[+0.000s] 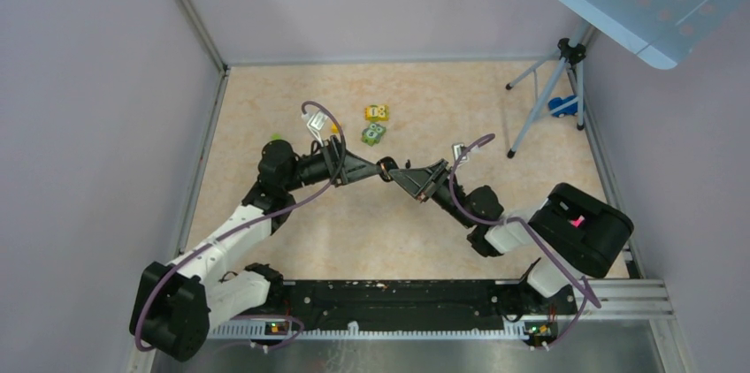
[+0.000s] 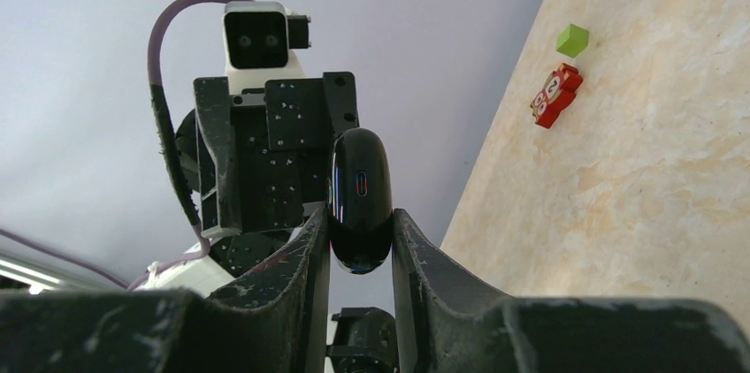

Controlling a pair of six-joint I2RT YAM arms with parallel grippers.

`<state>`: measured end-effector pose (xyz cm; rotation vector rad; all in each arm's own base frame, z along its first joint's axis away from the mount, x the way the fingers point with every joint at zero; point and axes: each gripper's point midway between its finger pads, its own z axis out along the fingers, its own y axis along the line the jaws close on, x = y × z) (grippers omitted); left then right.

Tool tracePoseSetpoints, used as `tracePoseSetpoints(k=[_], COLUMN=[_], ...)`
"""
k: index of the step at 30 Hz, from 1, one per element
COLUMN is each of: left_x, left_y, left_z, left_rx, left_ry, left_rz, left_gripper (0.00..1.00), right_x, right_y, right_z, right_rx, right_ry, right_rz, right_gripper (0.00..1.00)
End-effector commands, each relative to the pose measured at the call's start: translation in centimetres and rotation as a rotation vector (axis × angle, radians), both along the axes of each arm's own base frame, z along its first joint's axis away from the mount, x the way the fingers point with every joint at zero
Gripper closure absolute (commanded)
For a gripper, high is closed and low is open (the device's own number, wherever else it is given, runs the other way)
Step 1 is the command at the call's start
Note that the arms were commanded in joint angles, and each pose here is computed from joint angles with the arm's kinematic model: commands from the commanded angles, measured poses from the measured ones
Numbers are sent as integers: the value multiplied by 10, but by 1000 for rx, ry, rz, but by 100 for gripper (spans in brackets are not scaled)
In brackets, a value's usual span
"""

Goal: Insert the wireless bluetooth earbuds into the charging case
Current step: Pass from the right arm to the left

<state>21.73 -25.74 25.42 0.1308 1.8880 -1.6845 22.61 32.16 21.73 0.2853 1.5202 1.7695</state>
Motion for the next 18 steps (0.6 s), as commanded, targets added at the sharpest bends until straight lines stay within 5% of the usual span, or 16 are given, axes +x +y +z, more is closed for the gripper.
tracePoseSetpoints(k=[1,10,18], left_x=[2,2,0], left_y=[-2,-3,-6], left_z=[5,2,1], left_rx=[-14,-12,-25], left_ry=[-52,-43,-35], left_rz=[-1,-7,-22], left_gripper=[37,35,45], right_x=[-17,-21,-24], right_y=[-12,-11,-6], right_z=[78,84,87], right_rx=[216,225,230], right_ry=[-194,-213,-222], right_rz=[9,21,44], right_gripper=[100,100,100])
